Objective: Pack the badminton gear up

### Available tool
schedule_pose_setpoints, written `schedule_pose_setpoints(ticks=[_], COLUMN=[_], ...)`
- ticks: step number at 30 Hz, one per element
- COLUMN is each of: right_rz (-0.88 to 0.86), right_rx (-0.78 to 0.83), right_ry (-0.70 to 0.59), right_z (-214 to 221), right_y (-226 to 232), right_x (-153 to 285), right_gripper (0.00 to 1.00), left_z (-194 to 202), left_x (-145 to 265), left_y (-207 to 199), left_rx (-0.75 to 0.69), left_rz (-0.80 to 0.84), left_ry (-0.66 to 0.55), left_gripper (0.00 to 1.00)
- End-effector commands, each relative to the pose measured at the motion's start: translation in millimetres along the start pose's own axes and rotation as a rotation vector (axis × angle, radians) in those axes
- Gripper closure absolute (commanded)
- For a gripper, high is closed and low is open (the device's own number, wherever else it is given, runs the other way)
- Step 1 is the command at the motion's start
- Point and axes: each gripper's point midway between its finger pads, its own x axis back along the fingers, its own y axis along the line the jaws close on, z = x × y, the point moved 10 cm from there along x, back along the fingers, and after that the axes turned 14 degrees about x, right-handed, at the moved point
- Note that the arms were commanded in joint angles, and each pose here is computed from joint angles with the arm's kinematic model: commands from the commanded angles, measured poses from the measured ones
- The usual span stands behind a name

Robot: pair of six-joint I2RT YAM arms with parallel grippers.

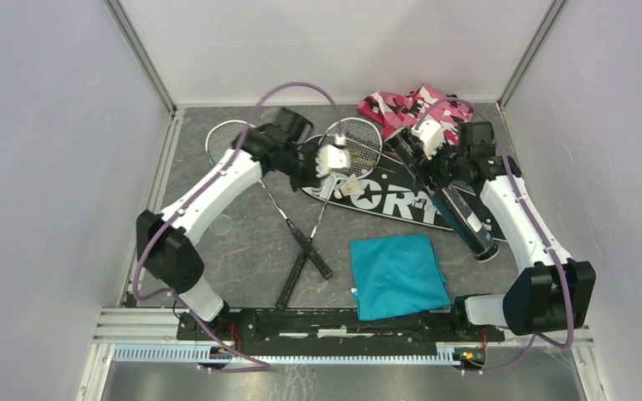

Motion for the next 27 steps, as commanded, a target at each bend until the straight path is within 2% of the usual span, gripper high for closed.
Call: schedule_pose_setpoints(ticks=[1,8,9,15,20,27], right_rz=[0.035,-0.046,-0.072,-0.223,-0.293,-0.330], right_rx=[0.099,0.234,0.254,0.307,0.354,0.387], right_ry=[-0.020,-0.062,-0.075,-0.169,-0.217,-0.249], right_z=[-26,-44,-46,-56,-66,-76], right_y=[-9,13,18,40,55,66], right_x=[2,-20,-23,-42,-50,-50], right_gripper=[0.69,0.69,0.69,0.69,0.69,0.69], left_z=[10,30,29,16,5,-10], left_x=[45,100,104,108,100,71], left_y=[6,24,22,11,13,4], left_rx=[0.182,0.433,0.496,0.638,0.674,0.663], left_rz=[0.031,-0.028,-0.017,0.081,0.111,0.136], left_ry=[-0.265,-0.589,-0.633,-0.827,-0.853,-0.817], left_gripper=[0.98,0.98,0.98,0.98,0.98,0.98])
